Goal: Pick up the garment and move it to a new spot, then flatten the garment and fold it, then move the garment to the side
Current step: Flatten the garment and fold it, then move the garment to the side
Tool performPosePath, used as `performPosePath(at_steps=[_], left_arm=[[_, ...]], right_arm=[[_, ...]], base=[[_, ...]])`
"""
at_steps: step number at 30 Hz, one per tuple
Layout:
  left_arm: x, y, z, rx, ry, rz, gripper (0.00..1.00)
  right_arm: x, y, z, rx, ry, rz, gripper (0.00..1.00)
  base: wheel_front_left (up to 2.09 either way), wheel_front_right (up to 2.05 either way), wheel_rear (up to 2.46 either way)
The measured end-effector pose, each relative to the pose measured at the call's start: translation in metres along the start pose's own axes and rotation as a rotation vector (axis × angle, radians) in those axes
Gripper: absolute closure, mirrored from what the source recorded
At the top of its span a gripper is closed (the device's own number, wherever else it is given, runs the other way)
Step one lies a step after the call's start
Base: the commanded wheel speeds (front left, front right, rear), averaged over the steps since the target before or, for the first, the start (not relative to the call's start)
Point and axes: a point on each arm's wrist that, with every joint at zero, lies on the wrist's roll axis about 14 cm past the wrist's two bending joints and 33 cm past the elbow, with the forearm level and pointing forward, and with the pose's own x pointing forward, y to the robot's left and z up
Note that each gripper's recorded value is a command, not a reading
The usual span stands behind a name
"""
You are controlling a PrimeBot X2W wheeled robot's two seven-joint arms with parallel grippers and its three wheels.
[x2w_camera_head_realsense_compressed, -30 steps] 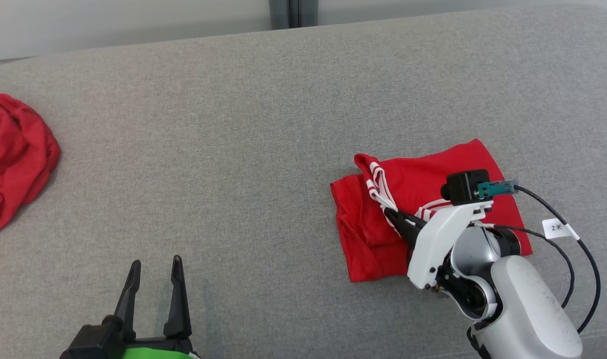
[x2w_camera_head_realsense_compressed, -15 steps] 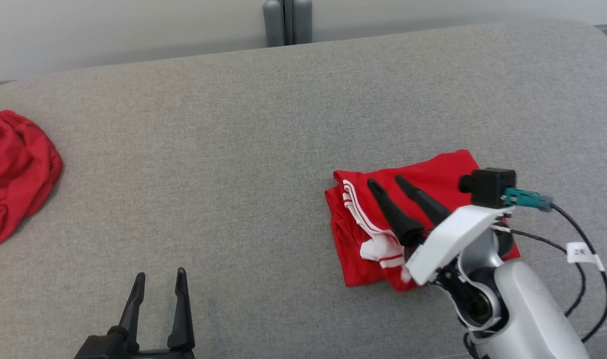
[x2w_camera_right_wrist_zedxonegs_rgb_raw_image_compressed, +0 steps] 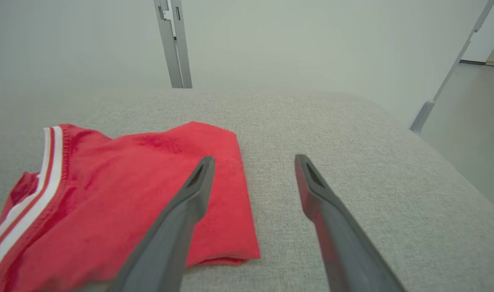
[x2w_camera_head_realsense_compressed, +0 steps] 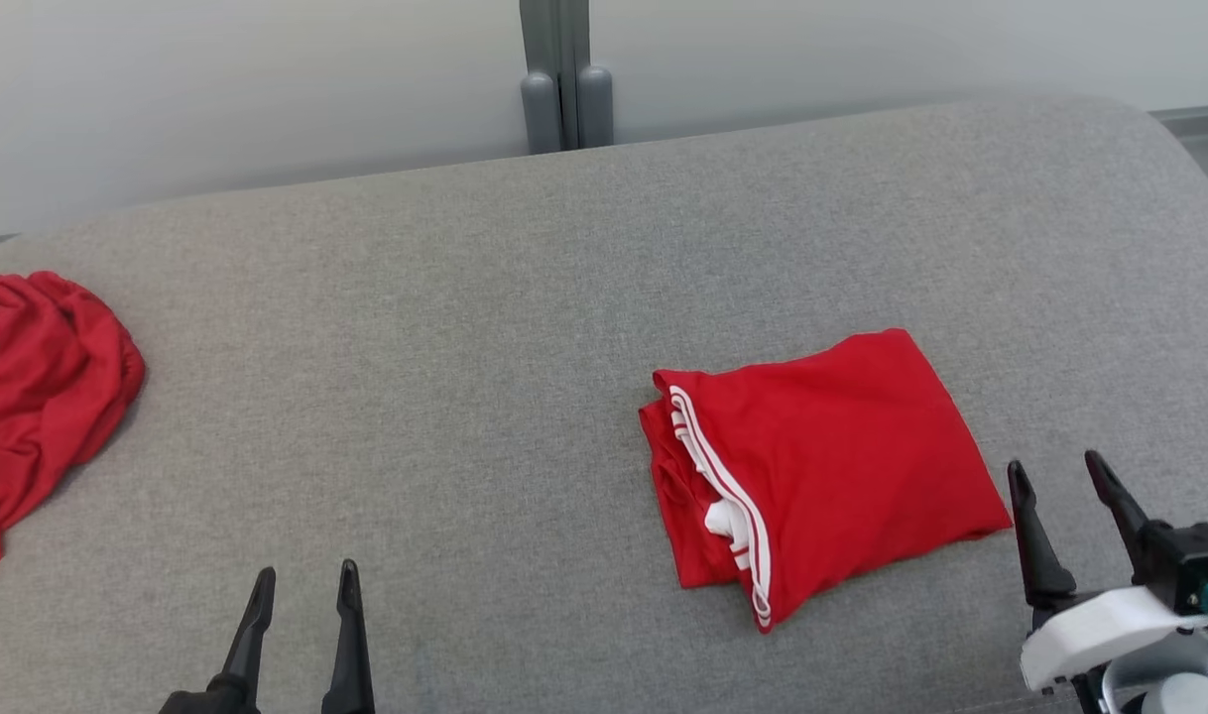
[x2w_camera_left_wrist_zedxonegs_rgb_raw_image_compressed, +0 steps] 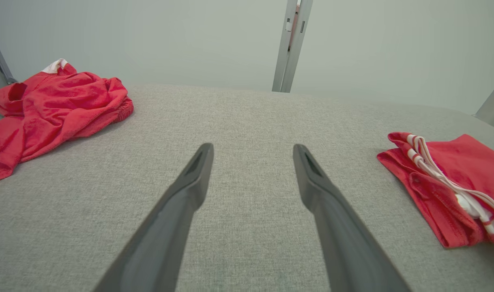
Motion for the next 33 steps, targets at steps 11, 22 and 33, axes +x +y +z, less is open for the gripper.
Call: performPosePath(at_steps=[11, 22, 33], left_arm=[[-0.027, 0.015, 0.012, 0.023, -0.042, 0.045, 0.00], [-0.040, 0.016, 0.008, 0.004, -0.034, 0.063, 0.00], [-0.039, 0.021, 0.005, 0.005, -0.020, 0.078, 0.00]], right_arm=[[-0.035, -0.002, 0.004, 0.007, -0.037, -0.064, 0.00], [-0.034, 0.006, 0.014, -0.003, -0.071, -0.037, 0.00], [-0.022, 0.024, 0.014, 0.047, -0.070, 0.013, 0.00]], base=[[0.00, 0.00, 0.00], [0.00, 0.00, 0.00], [0.00, 0.00, 0.00]])
